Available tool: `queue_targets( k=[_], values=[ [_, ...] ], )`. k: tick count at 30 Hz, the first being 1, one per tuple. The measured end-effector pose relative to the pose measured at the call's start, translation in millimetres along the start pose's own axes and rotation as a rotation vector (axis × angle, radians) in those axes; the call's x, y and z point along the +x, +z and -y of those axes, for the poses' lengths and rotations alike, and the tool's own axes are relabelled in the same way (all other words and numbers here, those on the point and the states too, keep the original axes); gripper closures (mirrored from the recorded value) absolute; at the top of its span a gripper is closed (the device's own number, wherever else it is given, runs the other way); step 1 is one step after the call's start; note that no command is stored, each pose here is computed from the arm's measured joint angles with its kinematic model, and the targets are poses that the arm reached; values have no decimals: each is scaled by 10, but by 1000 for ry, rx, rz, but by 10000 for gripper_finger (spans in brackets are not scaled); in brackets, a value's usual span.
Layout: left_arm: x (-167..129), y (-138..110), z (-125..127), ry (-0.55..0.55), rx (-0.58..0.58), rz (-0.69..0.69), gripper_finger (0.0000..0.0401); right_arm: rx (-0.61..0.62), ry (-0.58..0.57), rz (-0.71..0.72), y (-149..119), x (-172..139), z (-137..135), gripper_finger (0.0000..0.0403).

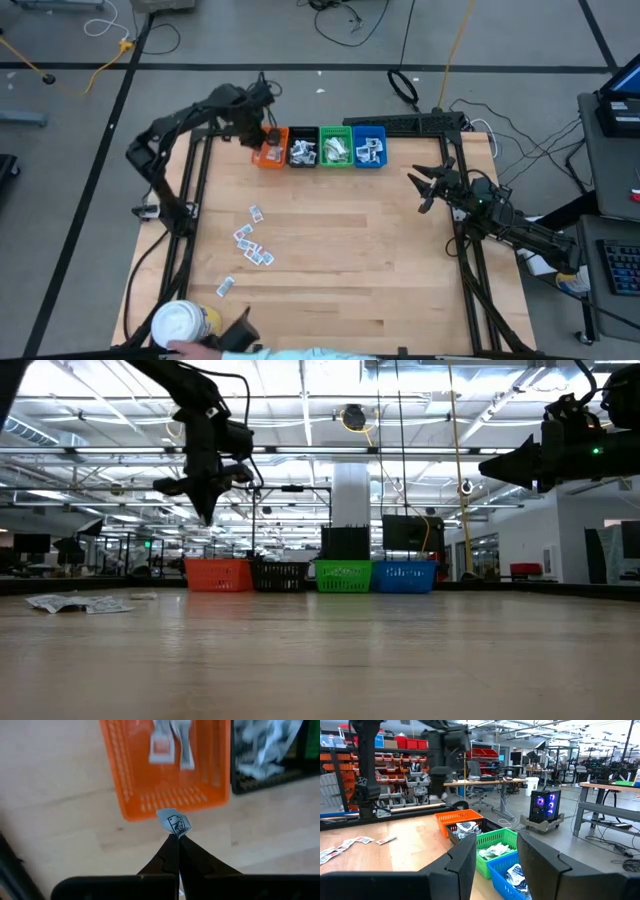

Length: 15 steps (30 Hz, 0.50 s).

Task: Pick & Place First Aid Supplies
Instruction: Put the red packet into the orange bin

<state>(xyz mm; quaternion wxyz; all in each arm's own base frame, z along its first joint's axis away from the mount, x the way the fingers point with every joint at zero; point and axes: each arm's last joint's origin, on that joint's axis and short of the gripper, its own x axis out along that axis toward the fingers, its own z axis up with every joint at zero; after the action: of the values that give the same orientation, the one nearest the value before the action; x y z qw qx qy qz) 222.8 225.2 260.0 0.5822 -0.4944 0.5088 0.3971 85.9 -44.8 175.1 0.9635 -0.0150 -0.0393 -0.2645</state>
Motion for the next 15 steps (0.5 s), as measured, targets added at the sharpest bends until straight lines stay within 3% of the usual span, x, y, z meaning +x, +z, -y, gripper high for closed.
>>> queue_targets(
  k=[5,15],
  values=[
    [-74,298,-45,23,-15,48,401,0,0,0,1,0,0,264],
    [514,633,-52,88,-39,-6,401,0,0,0,1,0,0,264]
  ],
)
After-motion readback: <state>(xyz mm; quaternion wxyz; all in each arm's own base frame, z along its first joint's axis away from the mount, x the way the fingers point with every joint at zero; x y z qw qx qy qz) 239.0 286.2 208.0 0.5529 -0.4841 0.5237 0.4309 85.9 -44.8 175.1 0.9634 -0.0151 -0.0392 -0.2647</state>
